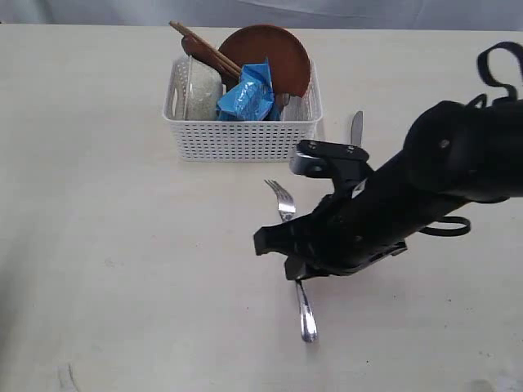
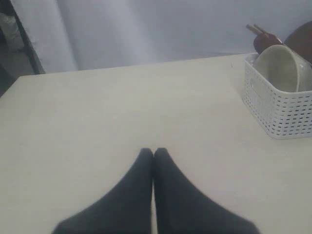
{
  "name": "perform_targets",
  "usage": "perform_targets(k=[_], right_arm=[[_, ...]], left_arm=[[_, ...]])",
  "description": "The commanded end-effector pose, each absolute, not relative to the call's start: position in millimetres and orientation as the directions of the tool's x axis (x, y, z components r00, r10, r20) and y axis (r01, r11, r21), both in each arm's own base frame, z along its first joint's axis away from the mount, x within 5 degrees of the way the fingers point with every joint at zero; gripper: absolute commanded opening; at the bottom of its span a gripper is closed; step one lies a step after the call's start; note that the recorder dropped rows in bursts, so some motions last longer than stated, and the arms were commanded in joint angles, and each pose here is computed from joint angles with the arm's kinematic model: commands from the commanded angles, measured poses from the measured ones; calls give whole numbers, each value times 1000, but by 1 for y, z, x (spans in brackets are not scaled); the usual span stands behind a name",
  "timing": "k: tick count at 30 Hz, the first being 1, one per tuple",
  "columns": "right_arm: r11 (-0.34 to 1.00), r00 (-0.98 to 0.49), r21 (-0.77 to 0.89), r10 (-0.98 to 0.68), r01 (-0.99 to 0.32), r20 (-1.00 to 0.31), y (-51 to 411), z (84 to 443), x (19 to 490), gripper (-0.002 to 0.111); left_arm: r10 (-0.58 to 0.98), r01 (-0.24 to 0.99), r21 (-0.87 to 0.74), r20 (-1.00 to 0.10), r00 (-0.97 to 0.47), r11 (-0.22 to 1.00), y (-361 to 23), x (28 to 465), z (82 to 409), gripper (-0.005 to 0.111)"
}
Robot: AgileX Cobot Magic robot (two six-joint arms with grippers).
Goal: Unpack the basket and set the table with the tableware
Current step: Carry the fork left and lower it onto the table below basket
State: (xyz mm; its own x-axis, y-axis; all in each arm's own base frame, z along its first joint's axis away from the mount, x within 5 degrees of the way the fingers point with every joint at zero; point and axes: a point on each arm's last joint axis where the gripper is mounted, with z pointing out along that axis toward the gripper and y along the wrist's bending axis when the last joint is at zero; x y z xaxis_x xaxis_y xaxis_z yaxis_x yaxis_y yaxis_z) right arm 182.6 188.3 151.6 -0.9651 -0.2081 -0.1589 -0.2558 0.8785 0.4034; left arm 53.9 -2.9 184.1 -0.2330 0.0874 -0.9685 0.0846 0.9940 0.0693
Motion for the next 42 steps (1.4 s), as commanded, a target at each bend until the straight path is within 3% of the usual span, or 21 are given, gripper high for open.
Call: perform_targets(k=[1,9,29,32,37,42], right_arm=[[884,-970,410,-163,-225,-182,207,142,191,-1],[910,-986,390,-94,-141,-138,214,122,202,0],[905,-991,409,-83,-120,-107,231,115,216,0],[904,-991,409,-86,-122,-104,231,115,216,10],[903,-990,408,-105,-133,-91,231,115,214,43],[894,-979,405,-144,-190,-141,230,124,217,45]], left_arm=[[91,82,74,-970,-225,994,-3,54,184,0],[91,82,74,-970,-225,994,-3,54,184,0],[91,82,74,-970,-225,994,-3,54,184,0],[91,82,74,-970,-225,994,-3,54,184,0],[91,82,74,-970,-225,994,-3,54,184,0],[91,82,74,-970,-225,994,-3,54,184,0]])
